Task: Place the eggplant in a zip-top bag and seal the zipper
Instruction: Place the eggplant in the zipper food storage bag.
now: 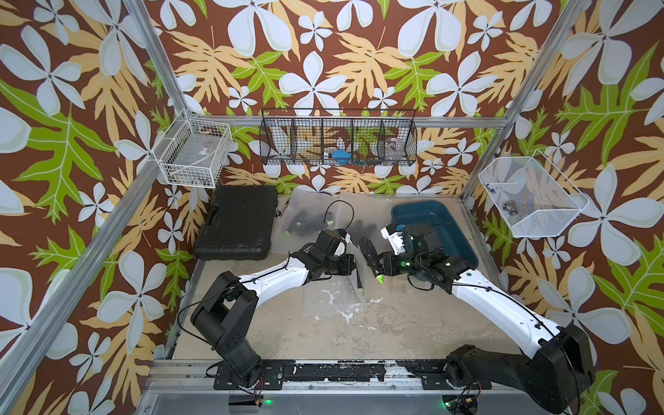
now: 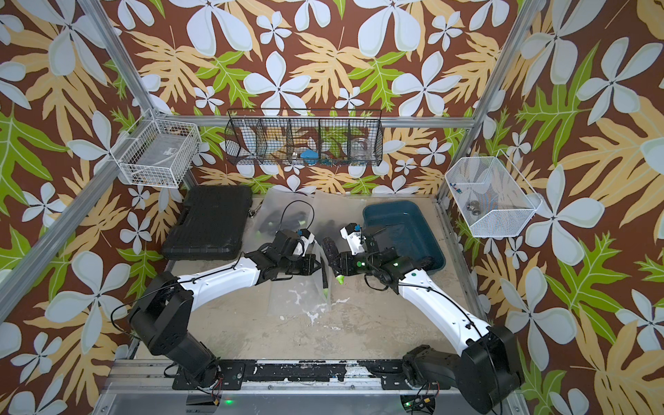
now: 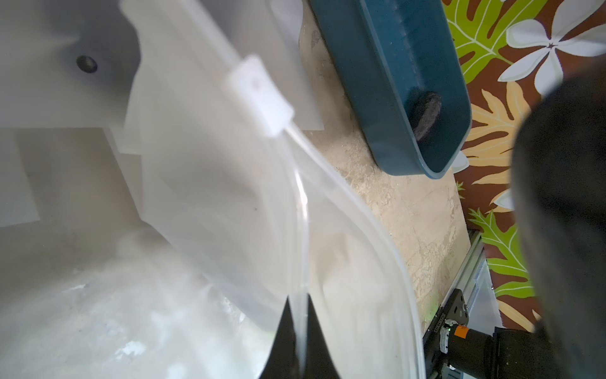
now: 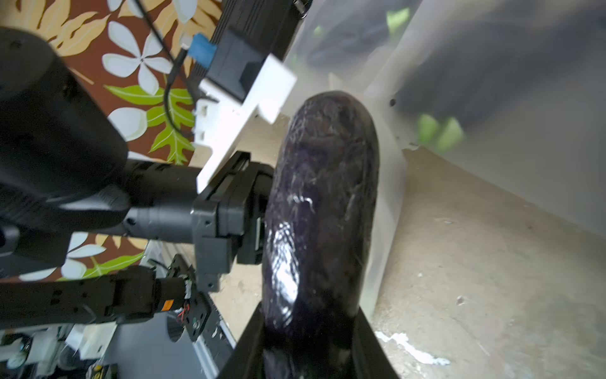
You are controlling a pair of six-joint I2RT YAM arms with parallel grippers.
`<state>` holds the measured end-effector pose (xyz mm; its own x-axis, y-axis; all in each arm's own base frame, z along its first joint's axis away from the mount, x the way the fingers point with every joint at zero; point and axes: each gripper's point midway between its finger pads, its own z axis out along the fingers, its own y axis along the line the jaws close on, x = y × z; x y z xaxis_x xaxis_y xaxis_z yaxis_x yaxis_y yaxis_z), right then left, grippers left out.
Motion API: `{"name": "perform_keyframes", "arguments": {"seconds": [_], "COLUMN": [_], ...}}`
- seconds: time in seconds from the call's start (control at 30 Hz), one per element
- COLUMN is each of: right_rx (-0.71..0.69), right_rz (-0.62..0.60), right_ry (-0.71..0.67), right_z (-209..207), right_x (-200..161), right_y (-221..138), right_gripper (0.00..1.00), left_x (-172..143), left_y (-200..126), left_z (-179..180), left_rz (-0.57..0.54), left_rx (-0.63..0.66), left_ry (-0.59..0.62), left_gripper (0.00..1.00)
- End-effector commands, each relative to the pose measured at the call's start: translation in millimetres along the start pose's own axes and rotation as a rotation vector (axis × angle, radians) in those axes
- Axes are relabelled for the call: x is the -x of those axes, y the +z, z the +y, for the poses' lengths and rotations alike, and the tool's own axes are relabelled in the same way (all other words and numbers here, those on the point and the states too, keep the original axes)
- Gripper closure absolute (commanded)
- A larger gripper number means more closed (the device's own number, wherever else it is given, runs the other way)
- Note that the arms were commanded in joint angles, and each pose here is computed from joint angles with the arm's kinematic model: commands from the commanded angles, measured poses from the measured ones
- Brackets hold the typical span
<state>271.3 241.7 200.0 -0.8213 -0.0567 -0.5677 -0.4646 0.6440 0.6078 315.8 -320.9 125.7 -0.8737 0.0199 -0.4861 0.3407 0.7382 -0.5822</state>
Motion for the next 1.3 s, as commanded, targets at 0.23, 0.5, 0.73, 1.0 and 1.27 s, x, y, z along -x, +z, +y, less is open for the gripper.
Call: {"name": "perform_keyframes", "arguments": {"seconds": [0.23,0.5,0.73,1.0,1.27], "right_rx": [-0.027,-0.136,-0.183,-0.238,-0.245], "right_rz": [0.245,0.290,0.211,0.067,0.026], "right_ry": [0.119,0.163,0.183,0.187,0.114], "right_z": [-25,-44,-50,-53,-34], "right_x": [-72,-67,-44,-18,-5], "right_y": [24,31,38,43,18], "right_gripper": [0.80,0.79,0.74,0.63,0.45], "left_x": [10,-15,-25,-10,3], "left_y": [-3,2,-4,-14,-15], "left_z": [-7,-32,-45,-55,-33], "left_rz": [-0.028,0.049,0.072,0.030,-0.006], "left_rx": [-0.015,-0.082,-0.164,-0.194,-0.148], "left_ry": [0.023,0.060,0.001,-0.035,-0.077], "left_gripper": [1.00,1.00,1.00,1.00,1.00]}}
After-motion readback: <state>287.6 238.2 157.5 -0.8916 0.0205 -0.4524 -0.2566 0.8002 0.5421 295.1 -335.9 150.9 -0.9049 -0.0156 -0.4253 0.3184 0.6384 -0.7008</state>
